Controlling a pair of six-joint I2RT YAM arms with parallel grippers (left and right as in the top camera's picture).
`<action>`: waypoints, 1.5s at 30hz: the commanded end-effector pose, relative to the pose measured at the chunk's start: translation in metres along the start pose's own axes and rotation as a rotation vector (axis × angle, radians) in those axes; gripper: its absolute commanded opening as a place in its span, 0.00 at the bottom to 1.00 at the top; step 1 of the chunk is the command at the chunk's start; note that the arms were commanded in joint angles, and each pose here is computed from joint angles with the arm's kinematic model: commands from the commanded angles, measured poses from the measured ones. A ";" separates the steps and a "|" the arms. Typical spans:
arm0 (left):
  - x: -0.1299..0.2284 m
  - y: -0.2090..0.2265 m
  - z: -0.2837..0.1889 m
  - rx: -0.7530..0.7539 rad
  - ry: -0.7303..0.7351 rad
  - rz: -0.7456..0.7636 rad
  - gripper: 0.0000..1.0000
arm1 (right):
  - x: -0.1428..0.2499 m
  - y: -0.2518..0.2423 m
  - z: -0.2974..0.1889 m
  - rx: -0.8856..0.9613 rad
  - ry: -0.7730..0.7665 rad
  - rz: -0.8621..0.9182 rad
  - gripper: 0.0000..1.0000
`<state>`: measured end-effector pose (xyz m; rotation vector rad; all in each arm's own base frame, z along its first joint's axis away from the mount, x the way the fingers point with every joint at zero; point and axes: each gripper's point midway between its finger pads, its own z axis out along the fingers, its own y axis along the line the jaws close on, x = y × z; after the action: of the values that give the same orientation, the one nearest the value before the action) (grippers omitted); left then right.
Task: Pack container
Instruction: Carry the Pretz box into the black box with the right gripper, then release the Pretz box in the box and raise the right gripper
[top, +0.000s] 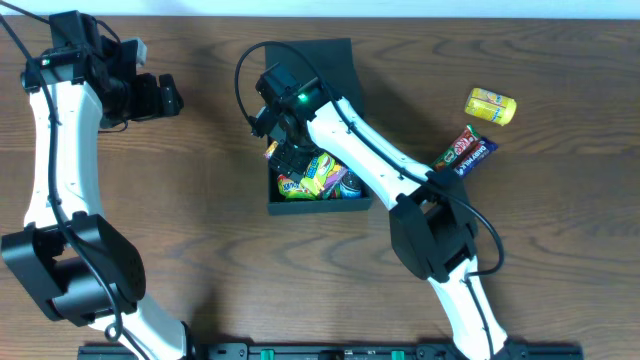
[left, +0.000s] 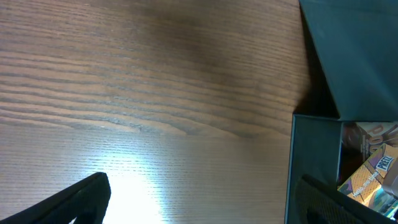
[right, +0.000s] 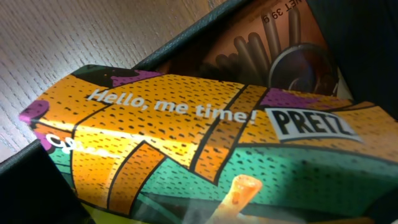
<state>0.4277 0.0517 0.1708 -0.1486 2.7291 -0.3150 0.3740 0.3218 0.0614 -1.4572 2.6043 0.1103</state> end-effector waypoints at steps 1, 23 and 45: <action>-0.001 -0.003 -0.006 0.013 -0.014 0.022 0.96 | 0.000 -0.001 -0.005 0.020 -0.004 -0.042 0.79; -0.001 -0.002 -0.006 0.013 -0.014 0.040 0.95 | -0.021 -0.026 -0.042 0.173 -0.042 -0.386 0.76; 0.000 -0.003 -0.006 0.016 -0.010 0.043 0.95 | -0.046 -0.038 -0.047 0.261 -0.099 -0.631 0.86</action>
<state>0.4271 0.0515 0.1706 -0.1179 2.7315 -0.3101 0.4199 0.3307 0.0931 -2.0228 1.9456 -0.1837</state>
